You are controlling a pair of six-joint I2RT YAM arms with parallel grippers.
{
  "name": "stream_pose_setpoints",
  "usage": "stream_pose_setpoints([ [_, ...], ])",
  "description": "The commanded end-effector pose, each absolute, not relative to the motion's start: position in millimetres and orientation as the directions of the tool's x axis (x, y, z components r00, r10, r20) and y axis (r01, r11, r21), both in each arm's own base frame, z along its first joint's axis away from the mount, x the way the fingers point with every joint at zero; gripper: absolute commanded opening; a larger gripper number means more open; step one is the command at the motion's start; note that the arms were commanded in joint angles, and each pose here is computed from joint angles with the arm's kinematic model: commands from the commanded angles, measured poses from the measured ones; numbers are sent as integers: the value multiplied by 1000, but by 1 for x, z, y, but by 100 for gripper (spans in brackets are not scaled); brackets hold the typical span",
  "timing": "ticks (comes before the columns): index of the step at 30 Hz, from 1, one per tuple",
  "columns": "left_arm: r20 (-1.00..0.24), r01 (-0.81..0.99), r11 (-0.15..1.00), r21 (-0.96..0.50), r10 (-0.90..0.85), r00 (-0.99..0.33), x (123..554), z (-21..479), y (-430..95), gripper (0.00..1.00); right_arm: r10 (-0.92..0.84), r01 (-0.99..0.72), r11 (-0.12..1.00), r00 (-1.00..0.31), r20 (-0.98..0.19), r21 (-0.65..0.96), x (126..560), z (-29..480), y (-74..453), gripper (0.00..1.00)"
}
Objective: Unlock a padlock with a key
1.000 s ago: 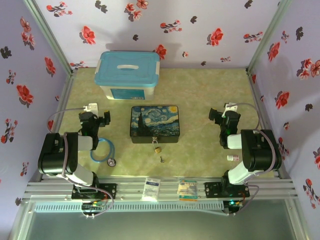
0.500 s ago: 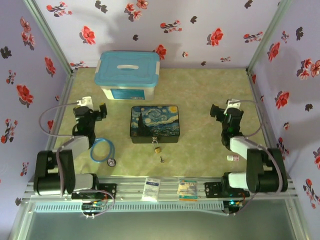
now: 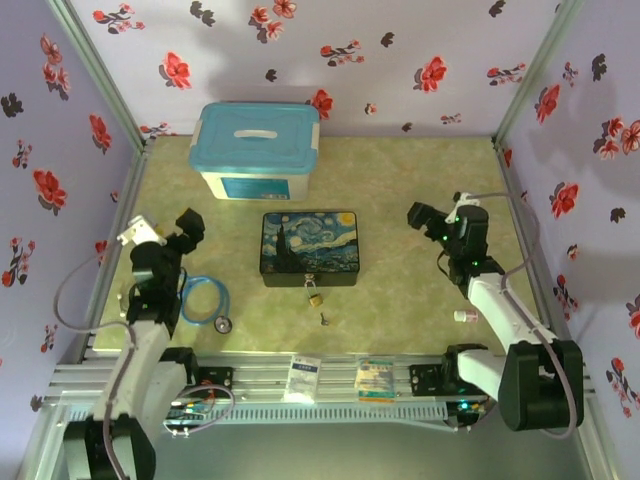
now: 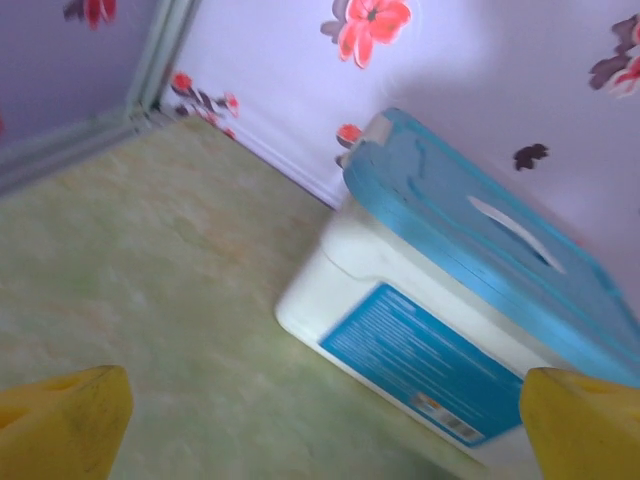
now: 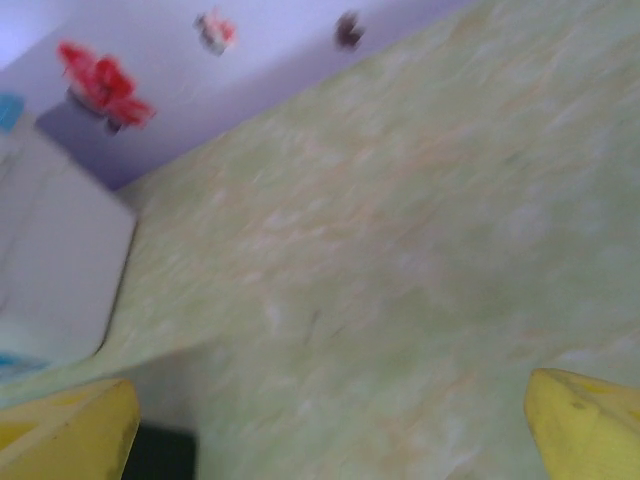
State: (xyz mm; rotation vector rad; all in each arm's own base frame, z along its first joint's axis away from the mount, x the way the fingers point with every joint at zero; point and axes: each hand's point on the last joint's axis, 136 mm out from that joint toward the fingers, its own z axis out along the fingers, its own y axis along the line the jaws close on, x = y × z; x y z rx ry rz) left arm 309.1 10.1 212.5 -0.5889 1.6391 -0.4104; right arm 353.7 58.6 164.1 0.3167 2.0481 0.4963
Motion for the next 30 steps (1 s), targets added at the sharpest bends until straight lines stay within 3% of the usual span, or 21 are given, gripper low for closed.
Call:
stream_pose_setpoints([
  [1, -689, -99, 718, -689, -691, -220, 298, 205, -15, 100, 353, -48, 867, -645, -678, 497, 327, 156, 102, 99],
  [6, -646, -140, 782, -607, -589, -485, 275, 183, -50, 100, 226, -87, 907, -724, -652, 412, 291, 141, 129, 96],
  [12, -588, -51, 796, -603, -487, -646, 247, 164, -105, 100, 80, -172, 919, -800, -594, 355, 243, 119, 165, 88],
  [22, -558, 13, 831, -557, -362, -746, 211, 134, -159, 100, -48, -244, 914, -859, -510, 324, 182, 71, 219, 63],
  [30, -543, 57, 854, -518, -277, -793, 199, 109, -195, 100, -175, -347, 899, -844, -507, 267, 163, 54, 274, 53],
])
